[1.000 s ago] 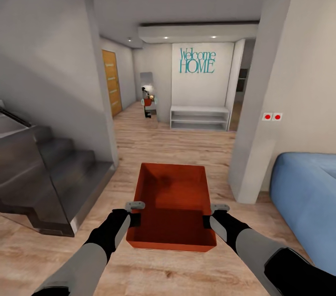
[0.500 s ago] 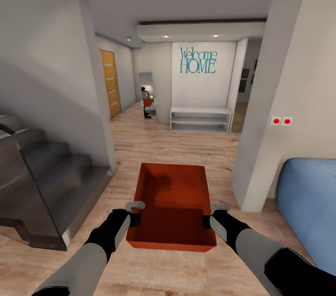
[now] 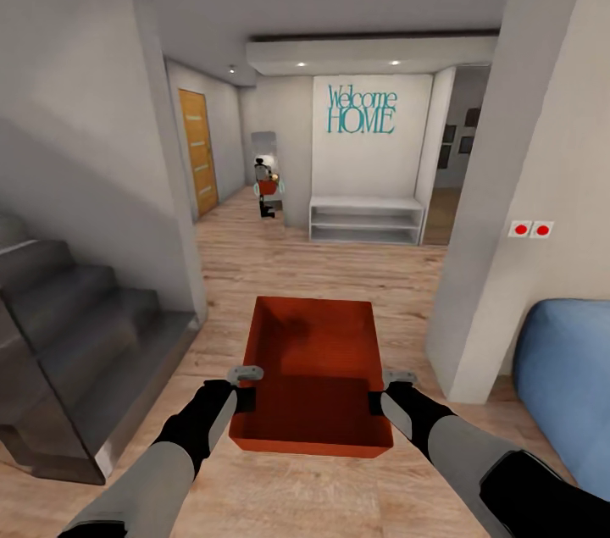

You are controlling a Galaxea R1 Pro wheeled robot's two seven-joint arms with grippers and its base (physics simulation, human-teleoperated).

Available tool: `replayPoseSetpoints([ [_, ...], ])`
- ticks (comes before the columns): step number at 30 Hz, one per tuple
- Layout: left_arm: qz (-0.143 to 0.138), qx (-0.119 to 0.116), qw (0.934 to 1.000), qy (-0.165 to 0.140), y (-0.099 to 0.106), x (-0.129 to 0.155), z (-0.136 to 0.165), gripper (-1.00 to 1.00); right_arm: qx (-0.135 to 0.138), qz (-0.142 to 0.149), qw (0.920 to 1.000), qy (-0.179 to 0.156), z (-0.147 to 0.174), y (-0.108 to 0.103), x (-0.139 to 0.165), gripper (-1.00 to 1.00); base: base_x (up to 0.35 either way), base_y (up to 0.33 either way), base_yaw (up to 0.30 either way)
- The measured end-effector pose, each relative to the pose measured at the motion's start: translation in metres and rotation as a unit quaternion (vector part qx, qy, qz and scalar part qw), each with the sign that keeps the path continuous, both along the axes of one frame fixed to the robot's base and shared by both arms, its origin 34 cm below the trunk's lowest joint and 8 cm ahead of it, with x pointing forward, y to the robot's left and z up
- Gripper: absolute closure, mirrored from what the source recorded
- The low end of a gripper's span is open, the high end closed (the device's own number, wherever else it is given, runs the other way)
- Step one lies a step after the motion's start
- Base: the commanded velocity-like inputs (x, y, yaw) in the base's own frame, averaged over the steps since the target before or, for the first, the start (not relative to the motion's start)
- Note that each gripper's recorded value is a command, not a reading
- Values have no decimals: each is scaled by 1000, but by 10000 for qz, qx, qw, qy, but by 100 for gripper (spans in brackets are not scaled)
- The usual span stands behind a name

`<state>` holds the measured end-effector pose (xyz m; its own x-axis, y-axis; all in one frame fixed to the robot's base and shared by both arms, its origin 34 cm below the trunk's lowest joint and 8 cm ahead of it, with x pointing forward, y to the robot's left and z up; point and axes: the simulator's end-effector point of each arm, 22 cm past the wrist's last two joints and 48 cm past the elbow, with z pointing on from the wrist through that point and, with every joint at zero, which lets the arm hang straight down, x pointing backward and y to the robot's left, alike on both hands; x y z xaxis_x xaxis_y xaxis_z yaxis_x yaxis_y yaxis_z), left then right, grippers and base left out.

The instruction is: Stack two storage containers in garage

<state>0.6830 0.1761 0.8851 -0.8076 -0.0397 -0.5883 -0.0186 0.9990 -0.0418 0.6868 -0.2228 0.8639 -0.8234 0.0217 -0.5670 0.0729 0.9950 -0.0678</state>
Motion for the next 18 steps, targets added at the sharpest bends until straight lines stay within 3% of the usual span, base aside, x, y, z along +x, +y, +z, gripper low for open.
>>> replayPoseSetpoints([
  [18, -3, 3, 10000, 0, 0, 0, 0, 100, 1, 1, 10000, 1, 0, 0, 0, 100, 322, 0, 0],
])
